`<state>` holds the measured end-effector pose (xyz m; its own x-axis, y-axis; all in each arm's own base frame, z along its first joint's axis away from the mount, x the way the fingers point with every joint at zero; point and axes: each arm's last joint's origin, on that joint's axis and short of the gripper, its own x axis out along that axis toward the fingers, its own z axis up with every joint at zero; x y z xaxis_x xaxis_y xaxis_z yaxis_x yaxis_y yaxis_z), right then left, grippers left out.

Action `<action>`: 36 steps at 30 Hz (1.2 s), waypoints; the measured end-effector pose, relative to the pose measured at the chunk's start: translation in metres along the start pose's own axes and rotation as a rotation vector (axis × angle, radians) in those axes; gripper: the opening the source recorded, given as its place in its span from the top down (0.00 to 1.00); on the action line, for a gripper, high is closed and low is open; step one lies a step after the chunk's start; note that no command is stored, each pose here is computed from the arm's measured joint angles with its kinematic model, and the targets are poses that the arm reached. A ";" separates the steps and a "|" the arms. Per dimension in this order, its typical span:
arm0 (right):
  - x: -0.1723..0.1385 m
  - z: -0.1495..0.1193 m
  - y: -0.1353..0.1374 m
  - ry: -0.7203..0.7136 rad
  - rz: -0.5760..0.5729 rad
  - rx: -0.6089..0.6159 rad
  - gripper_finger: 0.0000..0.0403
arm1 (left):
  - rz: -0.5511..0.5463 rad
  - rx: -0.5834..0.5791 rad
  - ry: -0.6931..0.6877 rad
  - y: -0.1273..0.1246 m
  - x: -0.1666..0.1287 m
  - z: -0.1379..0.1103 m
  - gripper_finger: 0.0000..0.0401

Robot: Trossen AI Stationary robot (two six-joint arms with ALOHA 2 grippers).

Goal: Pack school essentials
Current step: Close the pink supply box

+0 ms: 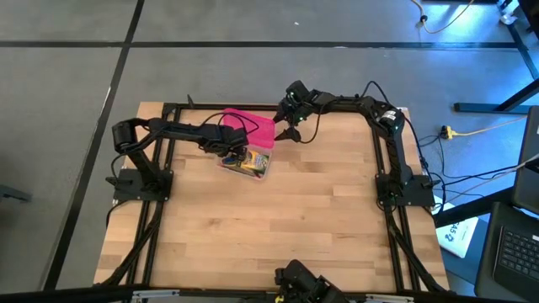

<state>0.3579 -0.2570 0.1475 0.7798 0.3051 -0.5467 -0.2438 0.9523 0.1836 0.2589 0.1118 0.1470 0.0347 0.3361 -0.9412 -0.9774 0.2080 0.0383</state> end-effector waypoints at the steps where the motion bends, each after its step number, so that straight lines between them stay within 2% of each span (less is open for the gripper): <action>1: 0.000 0.000 0.000 -0.001 0.001 0.000 0.01 | -0.001 0.009 -0.001 0.000 -0.001 0.000 0.27; 10: 0.000 0.003 0.002 -0.008 0.010 -0.052 0.01 | -0.006 0.044 0.001 0.000 -0.001 0.000 0.27; 17: 0.001 0.012 0.013 -0.053 0.091 -0.126 0.01 | 0.003 0.044 -0.013 0.000 -0.001 0.001 0.27; 29: 0.012 0.018 0.025 -0.043 0.120 -0.149 0.01 | 0.007 0.047 -0.018 0.001 -0.001 0.001 0.27; 36: 0.013 0.018 0.025 -0.039 0.116 -0.148 0.01 | 0.005 0.113 -0.025 0.001 -0.005 0.002 0.27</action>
<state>0.3720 -0.2294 0.1601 0.7624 0.4153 -0.4962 -0.4134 0.9026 0.1203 0.2581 0.1123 0.1519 0.0367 0.3600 -0.9322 -0.9478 0.3082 0.0817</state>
